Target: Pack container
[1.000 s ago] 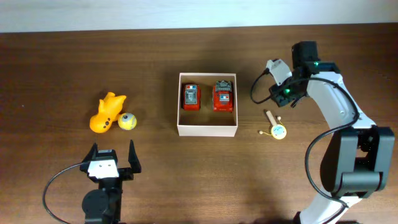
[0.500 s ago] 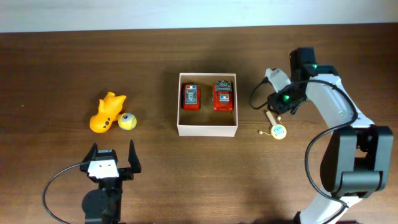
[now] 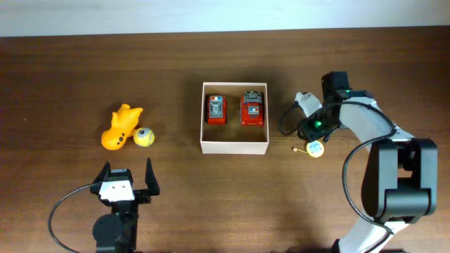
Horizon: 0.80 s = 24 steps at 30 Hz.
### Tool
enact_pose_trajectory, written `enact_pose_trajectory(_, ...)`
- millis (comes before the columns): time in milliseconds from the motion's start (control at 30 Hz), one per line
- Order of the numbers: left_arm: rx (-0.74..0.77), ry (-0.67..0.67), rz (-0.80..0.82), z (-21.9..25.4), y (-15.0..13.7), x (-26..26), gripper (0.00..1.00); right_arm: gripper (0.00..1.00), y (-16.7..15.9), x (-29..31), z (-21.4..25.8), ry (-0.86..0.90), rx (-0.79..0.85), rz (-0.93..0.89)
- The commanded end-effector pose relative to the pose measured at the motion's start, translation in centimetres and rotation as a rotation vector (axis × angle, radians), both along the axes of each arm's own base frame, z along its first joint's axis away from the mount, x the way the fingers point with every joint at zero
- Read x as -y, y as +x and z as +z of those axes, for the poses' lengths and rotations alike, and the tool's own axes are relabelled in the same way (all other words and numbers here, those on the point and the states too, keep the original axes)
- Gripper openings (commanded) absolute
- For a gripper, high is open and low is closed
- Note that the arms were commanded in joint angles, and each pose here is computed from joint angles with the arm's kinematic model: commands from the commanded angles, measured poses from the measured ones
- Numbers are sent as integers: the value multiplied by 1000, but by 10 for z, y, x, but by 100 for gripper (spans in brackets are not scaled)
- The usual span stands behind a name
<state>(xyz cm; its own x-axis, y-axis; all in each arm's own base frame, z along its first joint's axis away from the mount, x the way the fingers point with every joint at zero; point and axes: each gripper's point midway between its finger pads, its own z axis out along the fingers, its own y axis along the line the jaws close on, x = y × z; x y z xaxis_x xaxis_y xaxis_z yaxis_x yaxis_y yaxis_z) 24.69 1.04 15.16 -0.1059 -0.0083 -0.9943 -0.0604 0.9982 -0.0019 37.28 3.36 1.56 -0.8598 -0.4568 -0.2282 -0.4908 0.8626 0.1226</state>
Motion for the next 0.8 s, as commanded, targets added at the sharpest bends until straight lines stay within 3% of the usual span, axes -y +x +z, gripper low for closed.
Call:
enact_pose_trajectory(0,-1,-4,-13,-1,0,3,99,38,-9,-9,-12,24,-16,-1)
enact_pose_trajectory(300,-1,-4,-13,-1,0,3,99,37,4,-3,-18,-3,40,-12)
enact_pose_trajectory(767,-1,-4,-13,-1,0,2,99,15,2,0,-26,-19,20,-14)
